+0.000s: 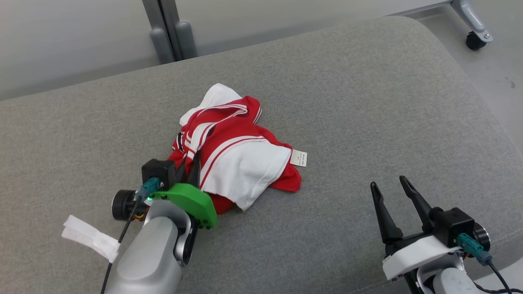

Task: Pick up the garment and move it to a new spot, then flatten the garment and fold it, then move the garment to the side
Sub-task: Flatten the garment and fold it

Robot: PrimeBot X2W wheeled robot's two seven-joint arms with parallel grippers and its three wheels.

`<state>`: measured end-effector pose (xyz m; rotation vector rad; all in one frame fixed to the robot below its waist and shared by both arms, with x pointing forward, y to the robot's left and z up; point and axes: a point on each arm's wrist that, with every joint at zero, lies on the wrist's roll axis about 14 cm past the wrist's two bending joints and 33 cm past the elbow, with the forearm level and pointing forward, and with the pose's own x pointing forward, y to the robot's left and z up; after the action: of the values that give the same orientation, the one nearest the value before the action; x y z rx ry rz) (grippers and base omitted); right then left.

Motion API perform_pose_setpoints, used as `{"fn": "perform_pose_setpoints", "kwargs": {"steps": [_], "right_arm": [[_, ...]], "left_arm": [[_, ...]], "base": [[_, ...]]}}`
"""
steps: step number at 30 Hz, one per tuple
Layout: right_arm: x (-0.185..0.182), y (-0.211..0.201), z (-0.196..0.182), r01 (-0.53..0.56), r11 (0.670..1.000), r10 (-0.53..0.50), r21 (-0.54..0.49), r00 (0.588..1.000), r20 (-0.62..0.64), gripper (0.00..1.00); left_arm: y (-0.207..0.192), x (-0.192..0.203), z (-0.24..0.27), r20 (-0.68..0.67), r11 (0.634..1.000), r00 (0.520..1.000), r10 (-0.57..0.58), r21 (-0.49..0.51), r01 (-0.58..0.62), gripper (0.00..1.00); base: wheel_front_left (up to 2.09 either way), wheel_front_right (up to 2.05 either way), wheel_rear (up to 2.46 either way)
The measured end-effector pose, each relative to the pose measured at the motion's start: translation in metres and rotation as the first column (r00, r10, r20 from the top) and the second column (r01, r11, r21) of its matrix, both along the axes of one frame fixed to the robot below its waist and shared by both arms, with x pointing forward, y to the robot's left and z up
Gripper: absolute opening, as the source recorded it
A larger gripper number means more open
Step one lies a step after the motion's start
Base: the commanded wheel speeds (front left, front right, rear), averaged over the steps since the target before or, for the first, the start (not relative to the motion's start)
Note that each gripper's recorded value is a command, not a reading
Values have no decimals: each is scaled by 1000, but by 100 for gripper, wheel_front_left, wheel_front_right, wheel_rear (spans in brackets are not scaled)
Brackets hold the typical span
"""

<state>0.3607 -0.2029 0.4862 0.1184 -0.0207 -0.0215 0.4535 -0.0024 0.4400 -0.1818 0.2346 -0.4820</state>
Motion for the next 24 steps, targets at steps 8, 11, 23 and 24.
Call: {"fn": "perform_pose_setpoints", "kwargs": {"steps": [8, 11, 23, 24], "right_arm": [[-2, -2, 5, 8, 1000, -8, 1, 1000, 14, 100], [-4, -3, 6, 9, 1000, -9, 0, 1000, 17, 100], [-14, -9, 10, 33, 999, -33, 3, 999, 28, 100], [-14, -10, 10, 36, 999, -36, 3, 999, 28, 100]], "left_arm": [[-39, 8, 81, 225, 989, 969, -103, -80, 123, 0], [-65, 7, 124, 336, 972, 927, -168, -97, 212, 0], [-117, -4, 270, 568, 886, 807, -165, -274, 374, 0], [-116, 1, 266, 550, 890, 821, -153, -284, 356, 0]], "base": [[0, 0, 0], [0, 0, 0], [0, 0, 0], [0, 0, 0]]}}
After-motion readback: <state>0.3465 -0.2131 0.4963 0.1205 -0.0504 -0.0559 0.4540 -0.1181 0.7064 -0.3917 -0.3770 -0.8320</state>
